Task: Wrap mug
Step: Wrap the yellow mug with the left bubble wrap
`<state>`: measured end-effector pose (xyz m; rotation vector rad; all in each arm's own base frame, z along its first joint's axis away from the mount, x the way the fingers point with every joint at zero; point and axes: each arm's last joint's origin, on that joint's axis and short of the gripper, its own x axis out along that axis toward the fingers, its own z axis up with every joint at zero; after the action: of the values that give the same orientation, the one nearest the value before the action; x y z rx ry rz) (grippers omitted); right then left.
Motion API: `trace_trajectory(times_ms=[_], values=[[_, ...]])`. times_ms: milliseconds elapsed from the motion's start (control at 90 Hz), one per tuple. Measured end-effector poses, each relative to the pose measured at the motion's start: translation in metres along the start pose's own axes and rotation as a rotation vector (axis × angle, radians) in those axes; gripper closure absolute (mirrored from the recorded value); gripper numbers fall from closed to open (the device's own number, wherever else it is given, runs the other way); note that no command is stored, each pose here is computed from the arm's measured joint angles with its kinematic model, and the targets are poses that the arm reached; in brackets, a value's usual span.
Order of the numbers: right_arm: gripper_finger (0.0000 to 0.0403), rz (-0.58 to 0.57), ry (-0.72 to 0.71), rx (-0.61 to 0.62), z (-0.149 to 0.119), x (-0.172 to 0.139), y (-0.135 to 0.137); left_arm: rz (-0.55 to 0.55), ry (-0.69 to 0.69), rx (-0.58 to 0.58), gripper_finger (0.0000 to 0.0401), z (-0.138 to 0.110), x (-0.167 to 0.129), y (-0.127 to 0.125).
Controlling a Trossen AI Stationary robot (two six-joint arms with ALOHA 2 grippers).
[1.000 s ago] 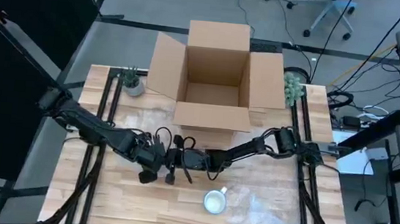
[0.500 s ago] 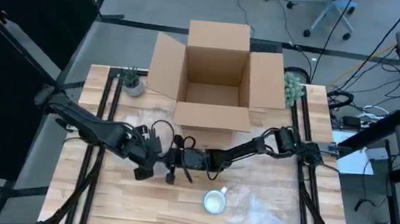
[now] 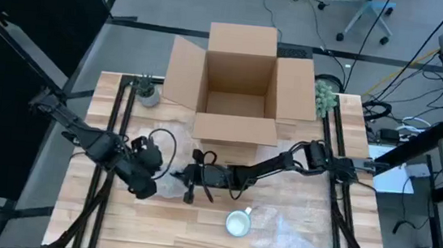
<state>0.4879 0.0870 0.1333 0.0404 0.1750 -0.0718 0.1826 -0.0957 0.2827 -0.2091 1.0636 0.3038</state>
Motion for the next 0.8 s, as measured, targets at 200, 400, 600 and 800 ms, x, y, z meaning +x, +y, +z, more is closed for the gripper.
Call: trace_trajectory(times_ms=[200, 400, 600, 800], values=[[0.0403, 0.000, -0.001, 0.000, 0.000, 0.000, 0.000, -0.054, -0.042, 0.004, 0.0399, -0.012, 0.044, -0.006], [0.0403, 0.001, -0.011, -0.012, 0.003, -0.001, 0.000, -0.059, -0.042, -0.009, 0.0399, -0.024, 0.069, -0.004], [0.0403, 0.004, -0.016, -0.035, 0.015, -0.005, 0.001, -0.066, -0.049, -0.012, 0.0399, -0.030, 0.077, -0.002], [0.0403, 0.010, -0.093, 0.035, 0.026, -0.007, 0.001, -0.093, -0.098, -0.033, 0.0399, -0.027, 0.080, -0.004]])
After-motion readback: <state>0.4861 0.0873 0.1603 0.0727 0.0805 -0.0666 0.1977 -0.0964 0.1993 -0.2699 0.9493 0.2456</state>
